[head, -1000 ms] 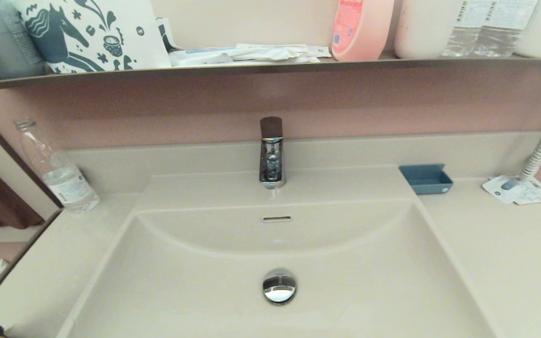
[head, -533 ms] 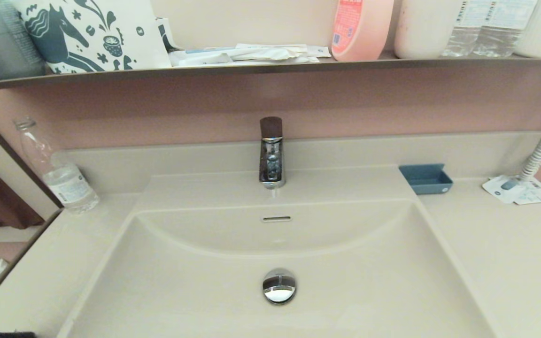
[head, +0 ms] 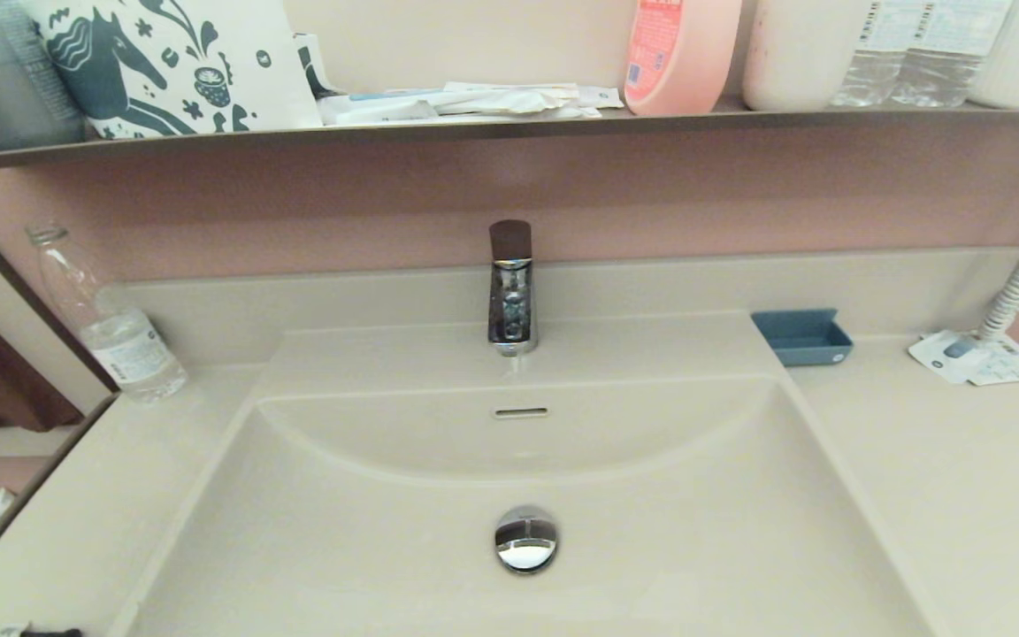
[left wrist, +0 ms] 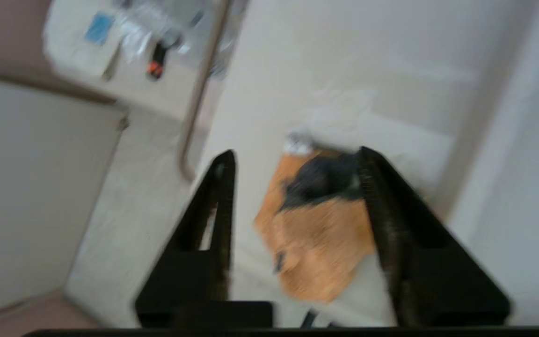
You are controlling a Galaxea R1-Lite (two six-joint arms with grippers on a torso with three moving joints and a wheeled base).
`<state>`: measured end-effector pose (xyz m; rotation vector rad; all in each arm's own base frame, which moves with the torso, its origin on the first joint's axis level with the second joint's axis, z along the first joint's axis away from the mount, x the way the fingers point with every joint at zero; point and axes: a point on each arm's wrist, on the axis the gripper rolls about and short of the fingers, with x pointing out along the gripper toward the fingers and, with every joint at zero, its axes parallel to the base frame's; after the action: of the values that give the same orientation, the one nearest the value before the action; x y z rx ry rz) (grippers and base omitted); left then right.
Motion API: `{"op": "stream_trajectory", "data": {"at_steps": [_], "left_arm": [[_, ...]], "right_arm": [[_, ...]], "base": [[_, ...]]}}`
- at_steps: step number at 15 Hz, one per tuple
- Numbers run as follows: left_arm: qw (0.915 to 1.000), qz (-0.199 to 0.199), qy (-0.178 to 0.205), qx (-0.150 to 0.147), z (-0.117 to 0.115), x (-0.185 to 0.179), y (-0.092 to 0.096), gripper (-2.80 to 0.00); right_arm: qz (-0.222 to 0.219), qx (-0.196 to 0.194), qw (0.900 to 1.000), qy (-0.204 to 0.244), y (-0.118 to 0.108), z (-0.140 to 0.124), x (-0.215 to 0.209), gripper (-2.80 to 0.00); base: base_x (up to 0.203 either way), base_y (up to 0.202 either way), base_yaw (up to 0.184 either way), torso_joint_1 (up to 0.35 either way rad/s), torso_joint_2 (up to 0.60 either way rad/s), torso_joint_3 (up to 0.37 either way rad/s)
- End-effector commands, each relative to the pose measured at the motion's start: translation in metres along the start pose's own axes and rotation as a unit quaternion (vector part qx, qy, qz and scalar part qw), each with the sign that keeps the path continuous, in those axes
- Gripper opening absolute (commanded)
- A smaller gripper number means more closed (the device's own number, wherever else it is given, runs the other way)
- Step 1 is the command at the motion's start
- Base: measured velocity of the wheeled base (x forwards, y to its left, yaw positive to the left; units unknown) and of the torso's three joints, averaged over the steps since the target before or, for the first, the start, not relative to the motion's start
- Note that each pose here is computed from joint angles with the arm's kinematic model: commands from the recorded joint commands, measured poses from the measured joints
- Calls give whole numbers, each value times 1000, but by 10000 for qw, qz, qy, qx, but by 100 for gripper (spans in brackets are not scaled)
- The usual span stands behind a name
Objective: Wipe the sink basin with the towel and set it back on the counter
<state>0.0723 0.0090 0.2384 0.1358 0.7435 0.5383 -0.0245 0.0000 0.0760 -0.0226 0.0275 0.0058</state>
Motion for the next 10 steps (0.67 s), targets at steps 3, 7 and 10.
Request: {"op": "stream_trajectory", "data": {"at_steps": [3, 7, 10], "left_arm": [[9967, -697, -414, -69, 12, 1, -10, -280], [9681, -2213, -1047, -538, 11, -12, -13, -280], [9254, -3245, -1731, -913, -7, -33, 0, -280]], "right_arm": [[3, -2, 10000, 8, 0, 0, 0, -280], [3, -2, 10000, 8, 0, 0, 0, -280], [3, -2, 10000, 8, 0, 0, 0, -280]], "base": [[0, 0, 0, 0, 0, 0], [0, 0, 0, 0, 0, 0], [0, 0, 0, 0, 0, 0]]}}
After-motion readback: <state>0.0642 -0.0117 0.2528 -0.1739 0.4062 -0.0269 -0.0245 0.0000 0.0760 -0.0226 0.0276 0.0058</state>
